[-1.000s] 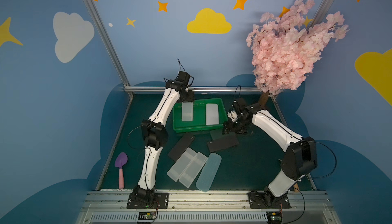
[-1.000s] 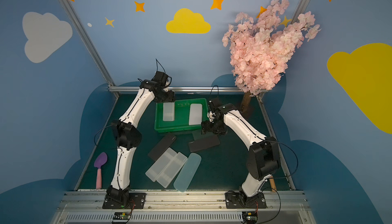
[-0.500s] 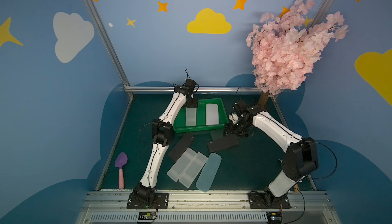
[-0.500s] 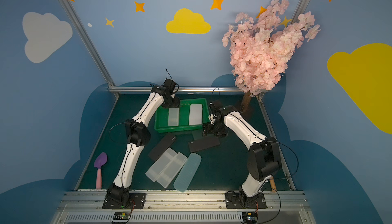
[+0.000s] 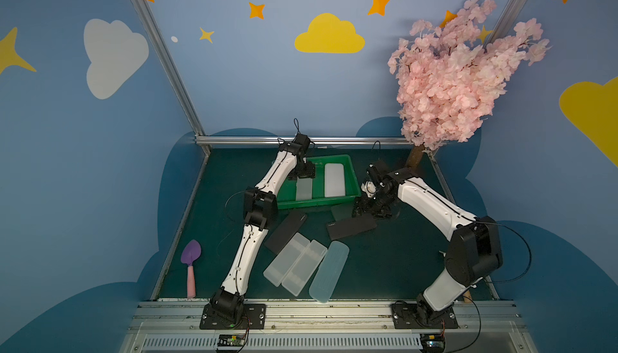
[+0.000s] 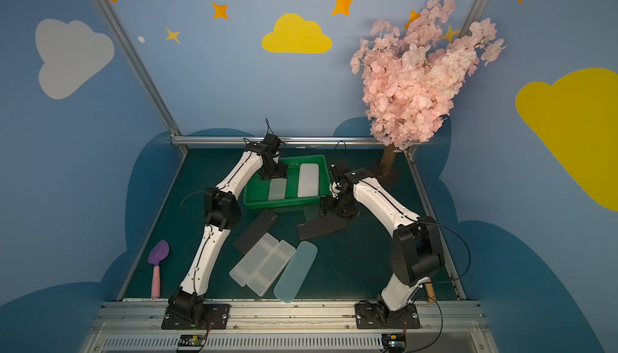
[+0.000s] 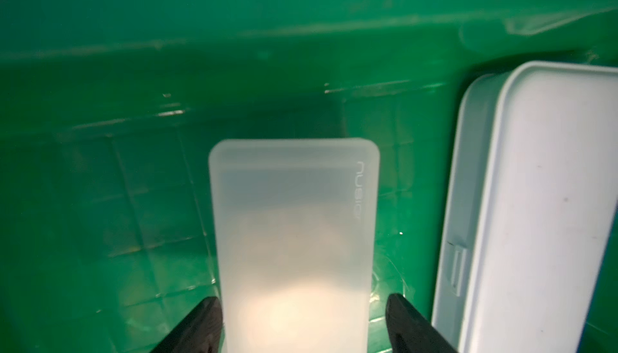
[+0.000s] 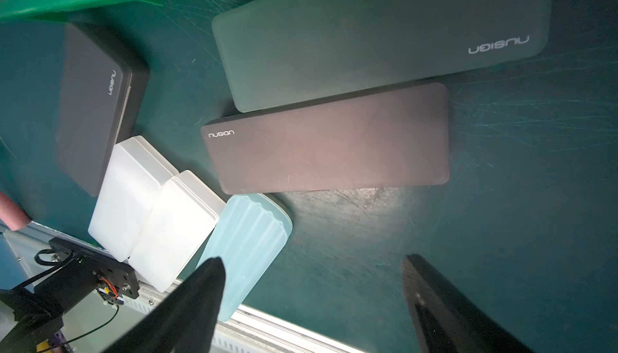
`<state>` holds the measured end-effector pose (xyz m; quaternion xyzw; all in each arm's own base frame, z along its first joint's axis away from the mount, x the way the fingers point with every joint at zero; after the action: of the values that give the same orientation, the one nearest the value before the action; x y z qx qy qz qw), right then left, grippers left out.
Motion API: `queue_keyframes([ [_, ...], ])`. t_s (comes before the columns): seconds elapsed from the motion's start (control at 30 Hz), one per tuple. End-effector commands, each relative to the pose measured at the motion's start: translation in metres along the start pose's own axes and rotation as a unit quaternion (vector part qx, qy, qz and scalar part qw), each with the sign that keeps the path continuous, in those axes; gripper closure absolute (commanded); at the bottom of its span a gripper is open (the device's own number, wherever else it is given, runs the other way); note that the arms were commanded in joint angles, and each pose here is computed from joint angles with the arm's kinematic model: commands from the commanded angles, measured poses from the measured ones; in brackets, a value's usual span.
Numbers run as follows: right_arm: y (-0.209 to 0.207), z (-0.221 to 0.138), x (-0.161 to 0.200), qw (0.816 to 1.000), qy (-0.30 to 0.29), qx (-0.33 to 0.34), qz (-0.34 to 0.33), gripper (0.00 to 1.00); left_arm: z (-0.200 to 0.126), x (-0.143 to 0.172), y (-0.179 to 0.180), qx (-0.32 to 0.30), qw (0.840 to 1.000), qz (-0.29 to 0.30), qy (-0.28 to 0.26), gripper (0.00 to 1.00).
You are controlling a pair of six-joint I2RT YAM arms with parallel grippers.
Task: Put the pencil case into the storage box
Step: Place the pencil case at the storage box.
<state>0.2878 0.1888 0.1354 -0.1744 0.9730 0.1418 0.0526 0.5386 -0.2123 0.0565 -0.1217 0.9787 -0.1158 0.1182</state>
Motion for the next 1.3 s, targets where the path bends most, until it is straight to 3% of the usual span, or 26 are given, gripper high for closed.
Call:
queue_keyframes([
  [0.0,0.001,-0.006,0.001,1.000,-0.010,-0.006,0.005,0.13,0.009,0.005,-0.004,0.016,1.000,-0.016,0.016,0.19],
  [0.2,0.001,-0.009,0.002,1.000,-0.013,-0.006,0.005,0.13,0.010,0.010,-0.009,0.031,0.999,-0.025,0.031,0.18],
  [0.57,0.002,-0.008,0.004,1.000,-0.011,-0.008,0.006,0.13,0.017,0.029,-0.050,0.092,0.994,-0.022,0.054,0.16],
  [0.8,0.007,-0.012,0.003,1.000,-0.016,-0.012,0.006,0.13,0.012,0.030,-0.062,0.104,0.994,-0.009,0.045,0.13],
  [1.0,0.012,-0.019,0.006,1.000,-0.021,-0.012,0.005,0.13,-0.022,0.025,-0.052,0.073,0.997,0.017,0.019,0.07],
  [1.27,0.019,-0.024,0.022,1.000,-0.016,-0.013,0.007,0.13,-0.111,0.035,-0.005,-0.015,0.997,0.058,-0.039,0.05],
])
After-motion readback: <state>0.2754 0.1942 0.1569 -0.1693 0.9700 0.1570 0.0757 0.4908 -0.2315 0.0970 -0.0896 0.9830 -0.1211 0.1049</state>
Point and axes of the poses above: each gripper's point midway between its finger pads, its own z axis out along the fingers, its own y axis along the line the jaws close on, x = y × z, the point moved 1 cm from there along -z, back along the fingers, and after that the axes turned 13 degrees about -z, right-handed, at the moved point
